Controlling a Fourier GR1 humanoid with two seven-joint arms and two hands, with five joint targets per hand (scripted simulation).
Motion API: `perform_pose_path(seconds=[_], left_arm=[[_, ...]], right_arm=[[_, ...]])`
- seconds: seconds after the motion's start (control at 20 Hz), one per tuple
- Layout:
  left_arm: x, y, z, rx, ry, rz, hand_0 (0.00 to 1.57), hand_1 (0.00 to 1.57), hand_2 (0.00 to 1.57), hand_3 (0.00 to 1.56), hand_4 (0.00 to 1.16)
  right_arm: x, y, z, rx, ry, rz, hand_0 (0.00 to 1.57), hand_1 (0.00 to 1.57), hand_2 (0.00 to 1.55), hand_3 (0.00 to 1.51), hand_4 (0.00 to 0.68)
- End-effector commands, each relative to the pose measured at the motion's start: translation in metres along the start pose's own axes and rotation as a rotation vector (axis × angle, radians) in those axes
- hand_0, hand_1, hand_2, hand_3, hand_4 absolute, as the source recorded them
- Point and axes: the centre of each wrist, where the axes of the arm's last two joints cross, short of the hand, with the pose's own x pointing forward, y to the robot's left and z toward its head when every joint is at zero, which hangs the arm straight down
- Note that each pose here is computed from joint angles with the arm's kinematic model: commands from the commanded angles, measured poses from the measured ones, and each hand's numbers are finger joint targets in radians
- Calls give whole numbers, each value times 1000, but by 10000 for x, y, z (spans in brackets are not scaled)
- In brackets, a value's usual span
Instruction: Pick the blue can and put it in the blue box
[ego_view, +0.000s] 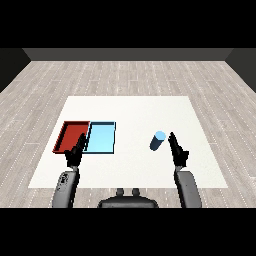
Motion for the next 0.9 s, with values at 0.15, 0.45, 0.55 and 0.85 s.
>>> perform_pose_path(seconds=[0.15,0.45,0.55,0.85], left_arm=[[-9,-108,-44,-42,-5,5,0,0,0,0,0],[186,-292,-88,2,-431,183,0,0,0,0,0],[198,-231,-69,-12,-463,192,0,0,0,0,0],[37,-224,-69,14,-469,206,0,0,0,0,0]], right_arm=[[66,-651,-313,18,-19,-1,0,0,0,0,0],[229,-806,-459,116,-312,-220,0,0,0,0,0],[56,-858,-389,123,-321,-239,0,0,0,0,0],[96,-816,-496,135,-315,-231,0,0,0,0,0]])
